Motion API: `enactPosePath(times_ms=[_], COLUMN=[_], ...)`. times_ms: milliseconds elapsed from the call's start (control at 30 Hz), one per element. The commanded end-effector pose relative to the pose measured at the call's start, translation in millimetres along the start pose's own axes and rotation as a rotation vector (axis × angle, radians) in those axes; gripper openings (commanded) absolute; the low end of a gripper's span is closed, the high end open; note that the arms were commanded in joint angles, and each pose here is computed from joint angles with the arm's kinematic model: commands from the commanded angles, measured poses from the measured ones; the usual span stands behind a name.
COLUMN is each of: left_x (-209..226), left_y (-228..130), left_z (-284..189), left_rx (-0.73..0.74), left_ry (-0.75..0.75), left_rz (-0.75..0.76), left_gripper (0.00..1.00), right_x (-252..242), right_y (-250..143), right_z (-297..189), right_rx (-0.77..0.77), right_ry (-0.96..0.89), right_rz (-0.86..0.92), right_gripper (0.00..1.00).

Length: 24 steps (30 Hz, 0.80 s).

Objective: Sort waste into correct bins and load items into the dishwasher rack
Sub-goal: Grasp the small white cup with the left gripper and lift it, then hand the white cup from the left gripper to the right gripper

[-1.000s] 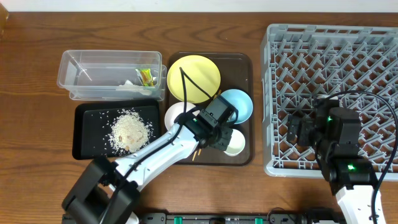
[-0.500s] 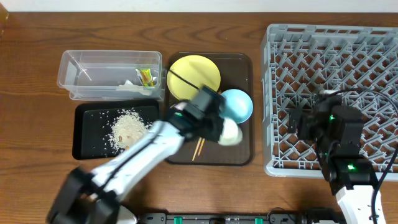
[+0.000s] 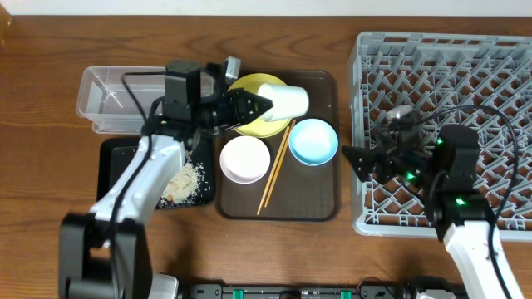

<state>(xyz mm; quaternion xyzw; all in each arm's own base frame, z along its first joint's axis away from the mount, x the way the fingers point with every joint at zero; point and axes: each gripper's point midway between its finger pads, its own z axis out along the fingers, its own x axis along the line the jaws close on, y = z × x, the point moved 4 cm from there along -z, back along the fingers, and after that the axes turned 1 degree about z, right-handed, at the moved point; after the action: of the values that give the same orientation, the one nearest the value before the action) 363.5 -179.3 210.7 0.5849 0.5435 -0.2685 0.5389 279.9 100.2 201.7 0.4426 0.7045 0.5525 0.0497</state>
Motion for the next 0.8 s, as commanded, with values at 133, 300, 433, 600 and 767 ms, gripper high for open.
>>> enactPosePath(times_ms=[133,300,433,600,767], left_x=[-22,-27,-30,-34,-41], left_y=[-25,-33,-38,-45,-56], left_z=[18,26,31,37,46], left_rx=[0.251,0.282,0.302,0.327,0.366], left_ry=[-0.243,-0.251,-0.254,-0.258,-0.264], left_rz=[-0.145,-0.142,-0.146,-0.150,-0.157], left_gripper=[0.06,0.06,0.06,0.06,0.06], right_x=[30,27,29,27,27], right_y=[0,4,14,22,23], right_z=[9,20,24,27,27], right_rx=[-0.005,-0.028,-0.067,-0.096,-0.102], right_ry=[0.422,0.463,0.475,0.452,0.453], right_rz=[-0.047,-0.091,-0.147,-0.172,-0.180], right_gripper=[0.97,0.95,0.94,0.92,0.92])
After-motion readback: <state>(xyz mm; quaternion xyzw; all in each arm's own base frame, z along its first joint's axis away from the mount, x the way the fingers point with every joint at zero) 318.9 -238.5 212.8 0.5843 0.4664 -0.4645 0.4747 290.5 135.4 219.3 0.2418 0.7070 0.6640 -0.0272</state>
